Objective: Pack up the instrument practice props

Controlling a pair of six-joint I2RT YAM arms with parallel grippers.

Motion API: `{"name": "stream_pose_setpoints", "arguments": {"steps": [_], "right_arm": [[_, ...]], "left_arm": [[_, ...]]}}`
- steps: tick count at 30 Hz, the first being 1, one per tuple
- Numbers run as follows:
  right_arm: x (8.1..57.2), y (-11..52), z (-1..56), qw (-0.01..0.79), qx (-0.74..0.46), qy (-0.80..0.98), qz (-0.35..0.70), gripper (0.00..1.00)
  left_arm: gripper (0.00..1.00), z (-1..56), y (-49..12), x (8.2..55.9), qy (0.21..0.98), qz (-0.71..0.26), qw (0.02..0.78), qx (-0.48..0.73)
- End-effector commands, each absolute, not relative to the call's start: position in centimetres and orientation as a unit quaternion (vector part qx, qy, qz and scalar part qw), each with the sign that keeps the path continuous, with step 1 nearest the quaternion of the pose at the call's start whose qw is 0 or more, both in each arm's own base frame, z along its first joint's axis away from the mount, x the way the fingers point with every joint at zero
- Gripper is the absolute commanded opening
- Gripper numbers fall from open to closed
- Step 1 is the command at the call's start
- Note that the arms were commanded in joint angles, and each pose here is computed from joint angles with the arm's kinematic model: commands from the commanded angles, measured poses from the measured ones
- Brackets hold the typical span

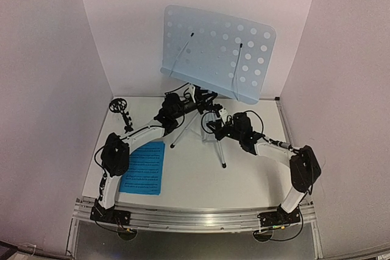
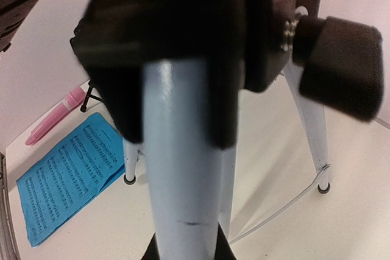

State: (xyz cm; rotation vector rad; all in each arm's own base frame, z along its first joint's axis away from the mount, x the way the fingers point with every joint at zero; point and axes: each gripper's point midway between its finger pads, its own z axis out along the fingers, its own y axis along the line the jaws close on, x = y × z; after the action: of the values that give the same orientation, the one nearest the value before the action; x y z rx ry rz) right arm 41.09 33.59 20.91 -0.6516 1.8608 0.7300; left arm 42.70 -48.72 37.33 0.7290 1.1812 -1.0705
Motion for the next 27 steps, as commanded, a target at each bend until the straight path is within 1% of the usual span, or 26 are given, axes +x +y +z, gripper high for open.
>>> {"name": "stream_pose_setpoints", "arguments": {"steps": [1, 3, 6, 11, 13, 16, 20, 22, 23, 27], "right_arm": [[42.6, 31.5, 23.7, 0.554, -0.232, 0.751, 0.275, 0.00], [42.5, 31.3, 23.5, 0.553, -0.232, 0.753, 0.271, 0.00], [42.5, 31.2, 25.3, 0.568, -0.231, 0.742, 0.273, 0.00], [42.5, 31.1, 30.7, 0.612, -0.235, 0.705, 0.271, 0.00], [42.6, 31.0, 31.6, 0.622, -0.236, 0.698, 0.265, 0.00], [42.5, 31.1, 31.4, 0.619, -0.239, 0.698, 0.269, 0.00], [42.4, 31.0, 29.3, 0.603, -0.231, 0.712, 0.275, 0.00], [42.3, 30.8, 28.2, 0.601, -0.225, 0.717, 0.273, 0.00], [42.3, 30.7, 27.9, 0.601, -0.222, 0.718, 0.273, 0.00], [42.3, 30.7, 27.0, 0.596, -0.218, 0.722, 0.275, 0.00]], "left_arm": [[0.00, 51.8, -45.3, 38.0, 0.357, -0.500, 0.731, 0.297], [0.00, 52.3, -45.1, 37.8, 0.353, -0.501, 0.732, 0.297], [0.00, 51.8, -45.1, 38.0, 0.364, -0.500, 0.728, 0.296], [0.00, 47.6, -46.1, 38.6, 0.408, -0.506, 0.695, 0.306], [0.00, 45.9, -46.4, 38.7, 0.419, -0.504, 0.687, 0.314], [0.00, 44.0, -46.8, 38.8, 0.427, -0.494, 0.684, 0.326], [0.00, 42.1, -46.8, 39.1, 0.428, -0.469, 0.694, 0.340], [0.00, 42.1, -46.7, 38.8, 0.423, -0.464, 0.698, 0.344], [0.03, 42.4, -46.6, 38.6, 0.417, -0.464, 0.702, 0.344], [0.26, 44.6, -45.6, 37.9, 0.394, -0.463, 0.721, 0.333]]}}
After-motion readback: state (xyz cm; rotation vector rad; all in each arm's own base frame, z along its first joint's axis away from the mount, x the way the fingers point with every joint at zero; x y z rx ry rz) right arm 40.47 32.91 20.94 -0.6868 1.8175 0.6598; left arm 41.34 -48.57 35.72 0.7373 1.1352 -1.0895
